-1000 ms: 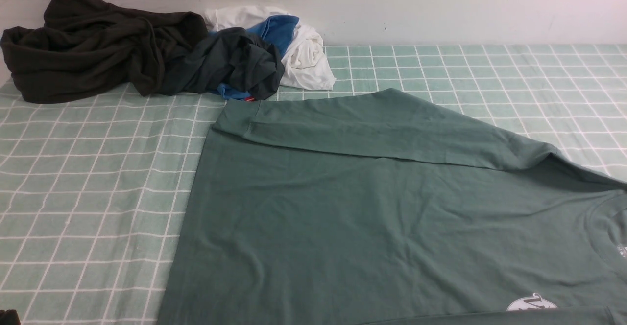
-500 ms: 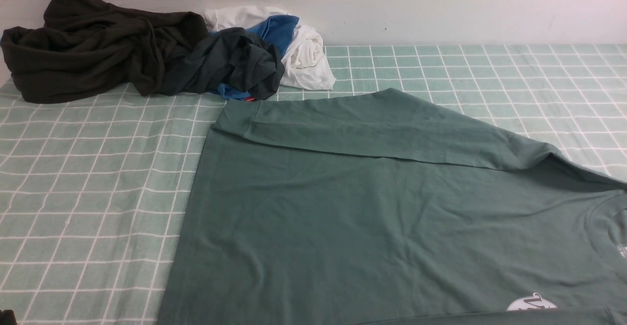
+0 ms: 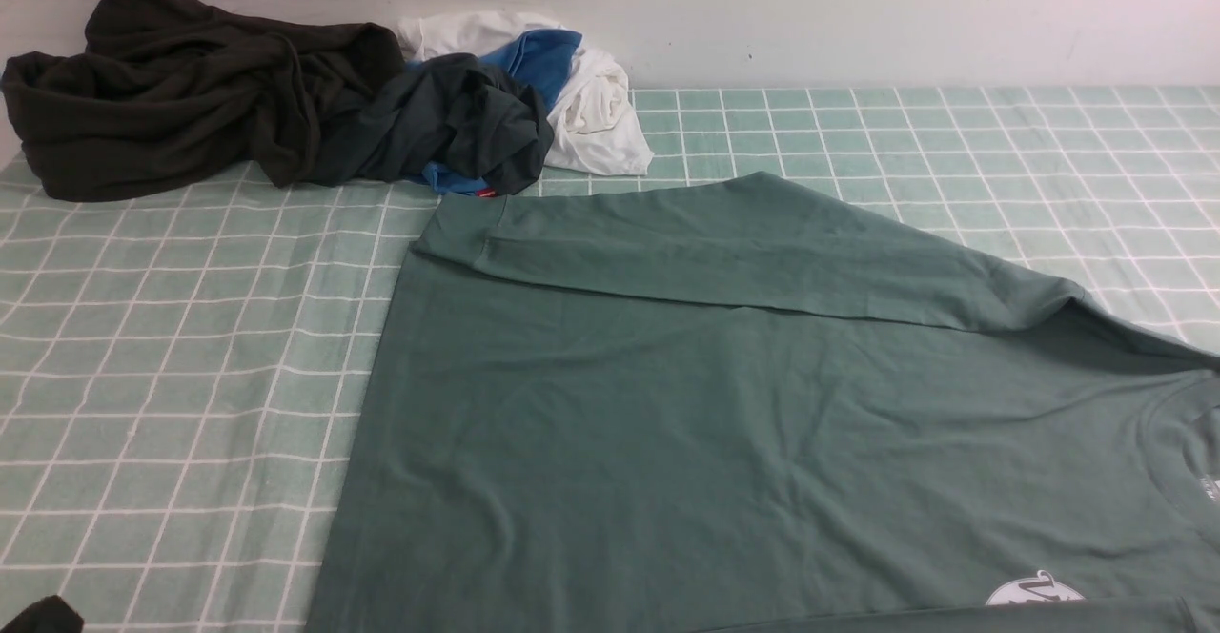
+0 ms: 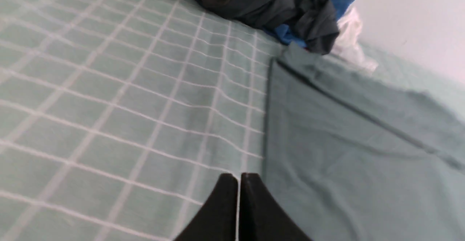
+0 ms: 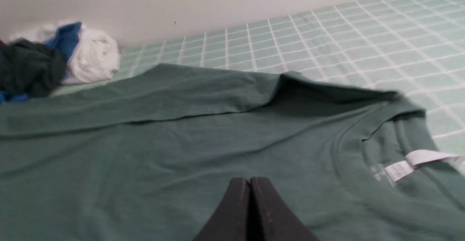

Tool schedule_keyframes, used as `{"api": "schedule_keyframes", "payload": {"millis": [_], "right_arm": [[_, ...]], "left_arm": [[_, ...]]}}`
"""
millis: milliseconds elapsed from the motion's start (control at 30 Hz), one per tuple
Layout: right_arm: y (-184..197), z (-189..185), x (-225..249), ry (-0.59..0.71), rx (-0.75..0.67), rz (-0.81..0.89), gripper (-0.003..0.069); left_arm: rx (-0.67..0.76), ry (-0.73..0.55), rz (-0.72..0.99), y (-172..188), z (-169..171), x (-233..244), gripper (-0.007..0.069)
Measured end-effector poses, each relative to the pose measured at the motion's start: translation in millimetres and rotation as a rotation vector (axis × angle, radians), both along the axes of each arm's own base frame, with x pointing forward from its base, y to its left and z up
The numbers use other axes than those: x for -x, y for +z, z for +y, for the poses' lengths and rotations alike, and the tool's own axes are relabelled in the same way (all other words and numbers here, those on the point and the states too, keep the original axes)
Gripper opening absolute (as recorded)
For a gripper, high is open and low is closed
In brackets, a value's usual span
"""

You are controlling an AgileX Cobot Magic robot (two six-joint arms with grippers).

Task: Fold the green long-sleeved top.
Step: Use the left arm to clamp the cuff closest to it

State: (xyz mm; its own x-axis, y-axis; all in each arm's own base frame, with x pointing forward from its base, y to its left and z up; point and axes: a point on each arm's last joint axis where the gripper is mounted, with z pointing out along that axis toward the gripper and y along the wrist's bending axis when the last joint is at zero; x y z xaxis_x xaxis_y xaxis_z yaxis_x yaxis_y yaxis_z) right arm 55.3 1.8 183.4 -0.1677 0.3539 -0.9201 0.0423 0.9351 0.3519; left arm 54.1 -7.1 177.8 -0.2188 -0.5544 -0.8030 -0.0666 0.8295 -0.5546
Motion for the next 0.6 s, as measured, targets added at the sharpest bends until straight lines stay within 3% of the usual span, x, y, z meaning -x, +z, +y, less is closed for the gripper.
{"api": "schedule_keyframes", "payload": {"millis": [33,67,133,267,400,600], "right_arm": [[0.1,1.6,0.0,0.0,-0.103,0.0,-0.0014],[0.1,1.9,0.0,0.009,-0.111,-0.005,-0.0014],[1.0,5.3,0.0,-0.002,-0.358,0.005,-0.0014],[3.4,10.0,0.2,0.006,-0.66,0.011,-0.0014],[4.5,10.3,0.1,0.007,-0.701,0.004,-0.0014],[6.8,7.8,-0.5,0.0,-0.624,-0.036,-0.0014]], "left_arm": [[0.132,0.006,0.001,0.9,-2.1,0.0,-0.0003],[0.153,0.007,0.0,1.1,-2.4,0.0,-0.0003],[0.357,0.011,0.003,3.0,-5.7,0.0,-0.0003],[0.449,0.01,0.002,4.3,-7.2,-0.1,-0.0003],[0.462,0.012,-0.004,5.0,-7.1,-0.2,-0.0003],[0.488,0.009,-0.017,7.4,-7.6,-0.1,-0.0003]]}}
